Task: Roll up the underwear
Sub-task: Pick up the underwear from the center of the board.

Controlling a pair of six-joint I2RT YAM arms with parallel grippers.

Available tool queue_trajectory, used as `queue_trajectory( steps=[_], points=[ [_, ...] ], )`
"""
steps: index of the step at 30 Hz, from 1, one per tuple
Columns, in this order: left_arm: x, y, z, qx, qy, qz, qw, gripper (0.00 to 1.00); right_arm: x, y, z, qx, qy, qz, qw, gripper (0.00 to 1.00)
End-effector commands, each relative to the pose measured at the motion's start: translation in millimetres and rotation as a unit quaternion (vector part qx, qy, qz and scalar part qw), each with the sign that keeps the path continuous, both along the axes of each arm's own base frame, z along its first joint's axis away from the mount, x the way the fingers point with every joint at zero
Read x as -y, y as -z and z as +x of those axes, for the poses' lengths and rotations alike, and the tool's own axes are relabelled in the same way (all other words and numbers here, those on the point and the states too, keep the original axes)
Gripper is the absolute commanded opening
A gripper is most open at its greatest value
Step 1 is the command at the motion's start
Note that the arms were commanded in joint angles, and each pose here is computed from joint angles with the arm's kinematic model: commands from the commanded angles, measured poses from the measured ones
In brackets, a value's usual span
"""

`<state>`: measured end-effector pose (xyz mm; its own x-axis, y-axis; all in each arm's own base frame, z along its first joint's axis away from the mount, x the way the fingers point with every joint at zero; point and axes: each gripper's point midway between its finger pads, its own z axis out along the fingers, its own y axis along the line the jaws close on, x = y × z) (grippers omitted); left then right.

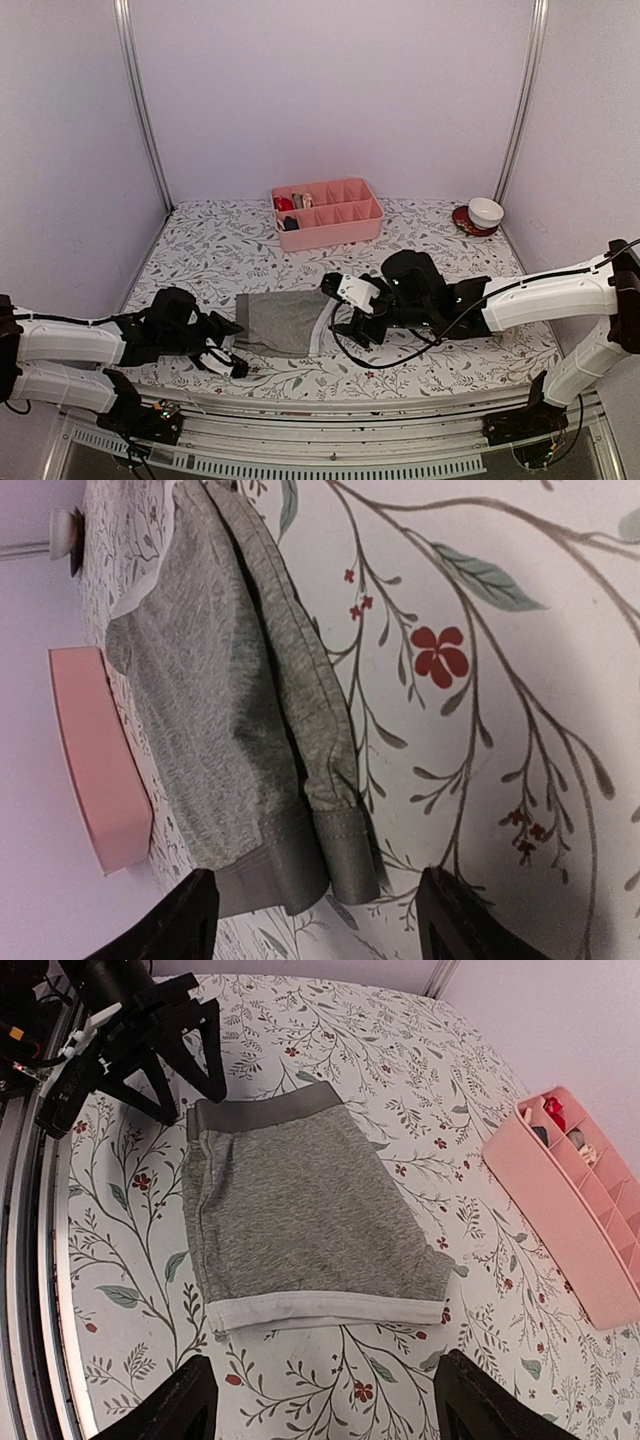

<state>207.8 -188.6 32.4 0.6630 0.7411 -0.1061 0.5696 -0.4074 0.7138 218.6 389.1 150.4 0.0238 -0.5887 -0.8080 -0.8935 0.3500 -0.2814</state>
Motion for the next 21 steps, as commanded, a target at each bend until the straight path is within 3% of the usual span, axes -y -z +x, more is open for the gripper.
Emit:
queue_trajectory(
  steps=[1, 14, 21],
  points=[
    [-4, 16, -2, -0.015, -0.011, 0.032, 0.999, 0.69, 1, -17, 2, 0.018, 0.004, 0.024, 1.0, 0.76],
    [-6, 30, 9, -0.017, -0.038, 0.057, 0.998, 0.54, -6, -11, -4, 0.023, -0.011, 0.014, 1.0, 0.76],
    [-2, 31, 5, -0.021, -0.033, 0.056, 0.998, 0.4, -10, -5, -8, 0.03, -0.021, 0.004, 0.999, 0.76]
  ],
)
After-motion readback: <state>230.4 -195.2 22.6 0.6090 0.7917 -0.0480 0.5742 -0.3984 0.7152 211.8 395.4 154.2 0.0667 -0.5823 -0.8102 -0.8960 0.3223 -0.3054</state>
